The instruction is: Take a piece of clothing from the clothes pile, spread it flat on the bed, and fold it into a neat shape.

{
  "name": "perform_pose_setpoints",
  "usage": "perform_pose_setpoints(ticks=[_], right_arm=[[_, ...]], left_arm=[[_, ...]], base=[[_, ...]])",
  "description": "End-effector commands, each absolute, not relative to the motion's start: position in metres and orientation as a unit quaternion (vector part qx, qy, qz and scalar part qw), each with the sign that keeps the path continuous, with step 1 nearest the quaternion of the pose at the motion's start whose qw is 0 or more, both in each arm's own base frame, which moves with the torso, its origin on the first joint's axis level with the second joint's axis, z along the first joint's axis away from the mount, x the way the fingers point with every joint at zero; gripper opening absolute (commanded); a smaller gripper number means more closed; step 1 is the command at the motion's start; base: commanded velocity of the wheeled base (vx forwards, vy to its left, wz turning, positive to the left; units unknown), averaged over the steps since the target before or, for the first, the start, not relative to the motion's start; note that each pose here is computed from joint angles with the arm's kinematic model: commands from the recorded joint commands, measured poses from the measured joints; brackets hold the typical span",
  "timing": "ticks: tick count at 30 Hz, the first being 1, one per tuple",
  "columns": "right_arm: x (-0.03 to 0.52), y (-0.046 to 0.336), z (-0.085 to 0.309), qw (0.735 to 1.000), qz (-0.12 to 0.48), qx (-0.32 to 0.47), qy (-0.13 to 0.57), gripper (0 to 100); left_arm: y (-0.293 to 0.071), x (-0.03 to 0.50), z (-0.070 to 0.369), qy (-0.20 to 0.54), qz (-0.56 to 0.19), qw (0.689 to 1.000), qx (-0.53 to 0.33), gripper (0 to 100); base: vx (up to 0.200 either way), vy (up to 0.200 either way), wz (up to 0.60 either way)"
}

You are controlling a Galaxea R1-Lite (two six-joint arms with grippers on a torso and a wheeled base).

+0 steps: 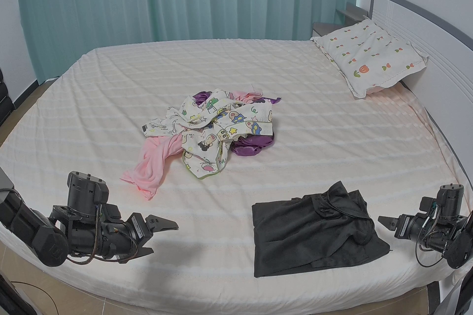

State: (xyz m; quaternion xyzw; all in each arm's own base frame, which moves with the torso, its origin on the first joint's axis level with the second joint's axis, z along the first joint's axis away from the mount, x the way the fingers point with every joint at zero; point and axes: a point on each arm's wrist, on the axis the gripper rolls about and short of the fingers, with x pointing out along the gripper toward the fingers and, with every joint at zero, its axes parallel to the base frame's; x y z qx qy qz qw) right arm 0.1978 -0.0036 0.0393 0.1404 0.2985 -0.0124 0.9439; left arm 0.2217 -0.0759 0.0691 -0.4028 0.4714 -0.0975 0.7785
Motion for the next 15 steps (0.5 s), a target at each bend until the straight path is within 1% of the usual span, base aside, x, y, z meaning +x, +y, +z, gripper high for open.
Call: perform_pose_setpoints(ticks=[1, 8, 11, 12, 15], right_arm=[[0.189, -0.002, 0.052, 0.939, 0.029, 0.194, 0.282, 100], [0.192, 0.015, 0.040, 0.917, 0.082, 0.223, 0.322, 100], [0.192, 0.019, 0.039, 0.914, 0.093, 0.220, 0.328, 100], [0.195, 0.025, 0.034, 0.909, 0.107, 0.216, 0.341, 100], [0.196, 0.031, 0.025, 0.900, 0.113, 0.211, 0.363, 100]], left_arm=[[-0.076, 0.222, 0.068, 0.474, -0.098, 0.777, -0.403, 100], [-0.076, 0.222, 0.066, 0.477, -0.096, 0.776, -0.403, 100], [-0.076, 0.222, 0.066, 0.477, -0.096, 0.776, -0.403, 100], [-0.076, 0.223, 0.066, 0.477, -0.096, 0.775, -0.403, 100], [-0.076, 0.223, 0.066, 0.477, -0.096, 0.776, -0.403, 100]], base=[[0.000, 0.000, 0.00], [0.000, 0.000, 0.00], [0.000, 0.000, 0.00], [0.000, 0.000, 0.00], [0.000, 0.000, 0.00]])
